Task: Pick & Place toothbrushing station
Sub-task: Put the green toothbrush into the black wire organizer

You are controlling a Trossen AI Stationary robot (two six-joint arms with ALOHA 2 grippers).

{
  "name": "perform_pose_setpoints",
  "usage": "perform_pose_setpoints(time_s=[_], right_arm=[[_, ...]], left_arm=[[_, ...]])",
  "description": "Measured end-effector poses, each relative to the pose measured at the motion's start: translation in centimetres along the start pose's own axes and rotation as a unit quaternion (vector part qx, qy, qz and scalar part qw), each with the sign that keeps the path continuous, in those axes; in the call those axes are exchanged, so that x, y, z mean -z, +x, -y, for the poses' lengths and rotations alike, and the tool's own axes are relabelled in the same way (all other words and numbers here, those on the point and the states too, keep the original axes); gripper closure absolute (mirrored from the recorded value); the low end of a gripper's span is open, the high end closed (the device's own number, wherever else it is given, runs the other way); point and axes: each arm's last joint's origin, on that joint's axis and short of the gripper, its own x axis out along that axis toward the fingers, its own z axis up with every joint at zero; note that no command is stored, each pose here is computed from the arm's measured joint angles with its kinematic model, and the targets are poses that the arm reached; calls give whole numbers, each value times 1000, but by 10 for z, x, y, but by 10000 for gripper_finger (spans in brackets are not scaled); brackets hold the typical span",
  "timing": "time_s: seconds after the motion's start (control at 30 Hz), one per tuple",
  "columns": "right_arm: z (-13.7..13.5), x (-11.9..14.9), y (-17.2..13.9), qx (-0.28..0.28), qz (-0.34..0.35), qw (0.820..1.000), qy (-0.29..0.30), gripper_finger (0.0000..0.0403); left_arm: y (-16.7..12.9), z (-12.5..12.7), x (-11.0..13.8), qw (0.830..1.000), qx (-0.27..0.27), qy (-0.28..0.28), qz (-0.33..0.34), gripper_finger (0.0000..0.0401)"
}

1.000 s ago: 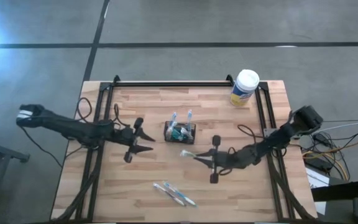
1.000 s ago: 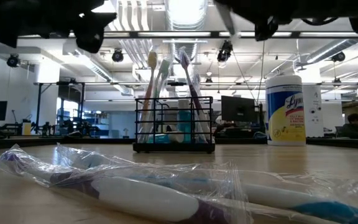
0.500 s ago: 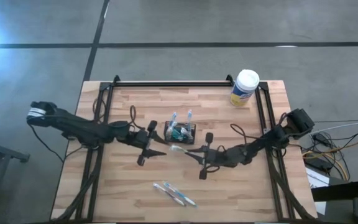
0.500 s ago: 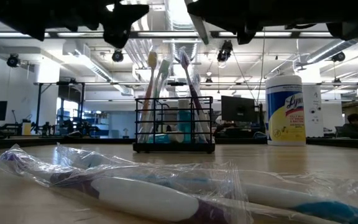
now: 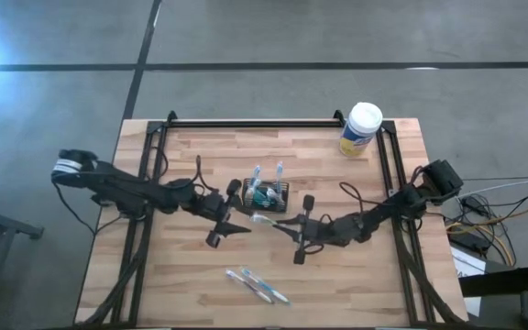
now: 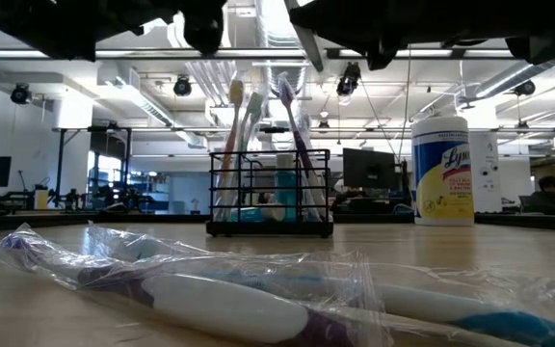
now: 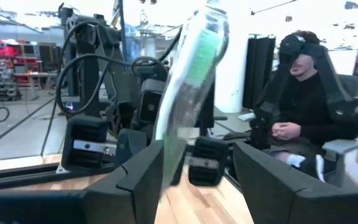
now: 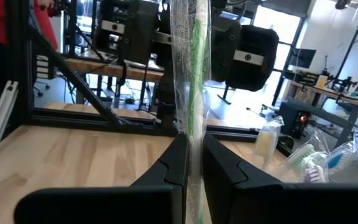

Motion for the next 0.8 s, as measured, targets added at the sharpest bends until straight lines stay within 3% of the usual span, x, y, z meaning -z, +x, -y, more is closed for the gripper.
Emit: perform_pose_setpoints(time_s=[0.2,0.8], right_arm=[[0,0,0,0,-2,1000,-3,380],[0,0,0,0,-2,1000,-1,380]], left_arm=[[15,-4,0,1000,-25,-2,0,204],[39,-9,3,1000,-28,6,-5,210]])
